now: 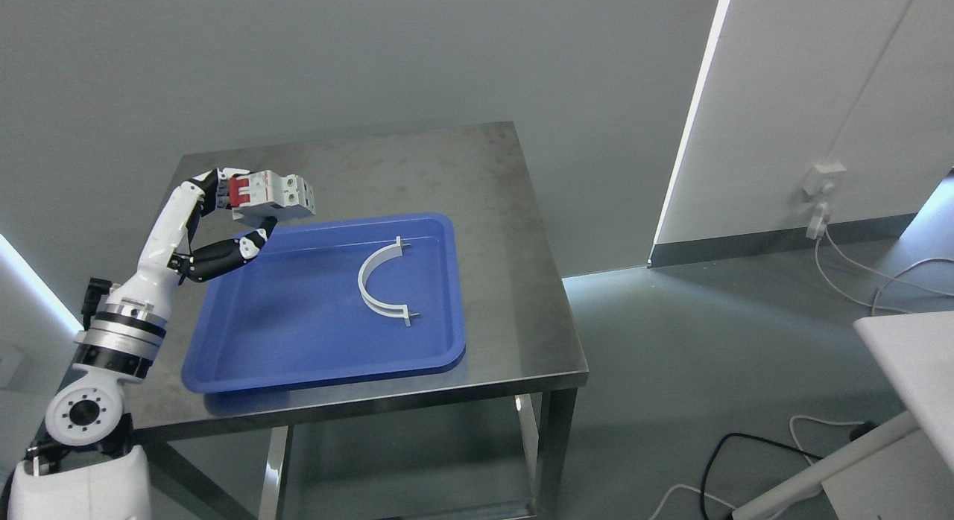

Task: Place circuit breaker on shelf
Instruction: 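Lift the circuit breaker with the left hand up out of the tray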

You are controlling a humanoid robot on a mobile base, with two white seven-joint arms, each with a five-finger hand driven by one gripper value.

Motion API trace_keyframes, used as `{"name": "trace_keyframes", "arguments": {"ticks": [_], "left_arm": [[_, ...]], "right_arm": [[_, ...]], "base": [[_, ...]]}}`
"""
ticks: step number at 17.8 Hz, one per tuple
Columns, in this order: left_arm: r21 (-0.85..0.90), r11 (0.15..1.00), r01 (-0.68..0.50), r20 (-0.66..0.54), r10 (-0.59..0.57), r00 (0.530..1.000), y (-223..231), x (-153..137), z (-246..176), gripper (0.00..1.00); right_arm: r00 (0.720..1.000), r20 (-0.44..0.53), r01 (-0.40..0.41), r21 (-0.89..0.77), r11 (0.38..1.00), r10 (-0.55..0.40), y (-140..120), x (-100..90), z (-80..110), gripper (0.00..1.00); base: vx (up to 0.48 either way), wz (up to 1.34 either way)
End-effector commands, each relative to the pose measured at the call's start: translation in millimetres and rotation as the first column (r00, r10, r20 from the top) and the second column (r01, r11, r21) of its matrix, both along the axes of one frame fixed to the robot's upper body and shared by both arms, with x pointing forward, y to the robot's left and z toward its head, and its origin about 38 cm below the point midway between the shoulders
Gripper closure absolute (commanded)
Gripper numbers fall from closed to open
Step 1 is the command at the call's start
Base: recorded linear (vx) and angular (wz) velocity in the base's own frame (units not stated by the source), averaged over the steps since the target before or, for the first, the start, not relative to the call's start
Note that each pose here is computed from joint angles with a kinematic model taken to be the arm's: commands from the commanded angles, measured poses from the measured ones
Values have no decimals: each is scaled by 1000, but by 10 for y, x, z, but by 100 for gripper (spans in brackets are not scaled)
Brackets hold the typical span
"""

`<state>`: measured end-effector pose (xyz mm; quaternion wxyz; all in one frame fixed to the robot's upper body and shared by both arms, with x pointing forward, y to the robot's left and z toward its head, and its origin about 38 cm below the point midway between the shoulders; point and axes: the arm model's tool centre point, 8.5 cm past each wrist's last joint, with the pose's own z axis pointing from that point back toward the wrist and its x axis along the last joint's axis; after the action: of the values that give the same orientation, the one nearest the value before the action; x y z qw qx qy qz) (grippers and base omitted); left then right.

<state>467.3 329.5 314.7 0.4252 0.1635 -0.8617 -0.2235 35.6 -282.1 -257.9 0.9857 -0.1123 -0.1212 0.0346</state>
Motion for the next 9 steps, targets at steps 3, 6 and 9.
{"name": "trace_keyframes", "arguments": {"ticks": [3, 6, 9], "left_arm": [[-282, 958, -58, 272, 138, 953, 311, -437, 27, 89], [-259, 964, -58, 299, 137, 944, 286, -574, 69, 89], [-249, 966, -63, 309, 141, 941, 287, -656, 89, 89]], "right_arm": [[986, -166, -6, -29, 1000, 1, -111, -167, -15, 0], [986, -166, -6, -29, 1000, 1, -111, -167, -15, 0], [986, -166, -6, -29, 1000, 1, -111, -167, -15, 0]], "base": [[-45, -1], [-125, -43], [-178, -82]]}}
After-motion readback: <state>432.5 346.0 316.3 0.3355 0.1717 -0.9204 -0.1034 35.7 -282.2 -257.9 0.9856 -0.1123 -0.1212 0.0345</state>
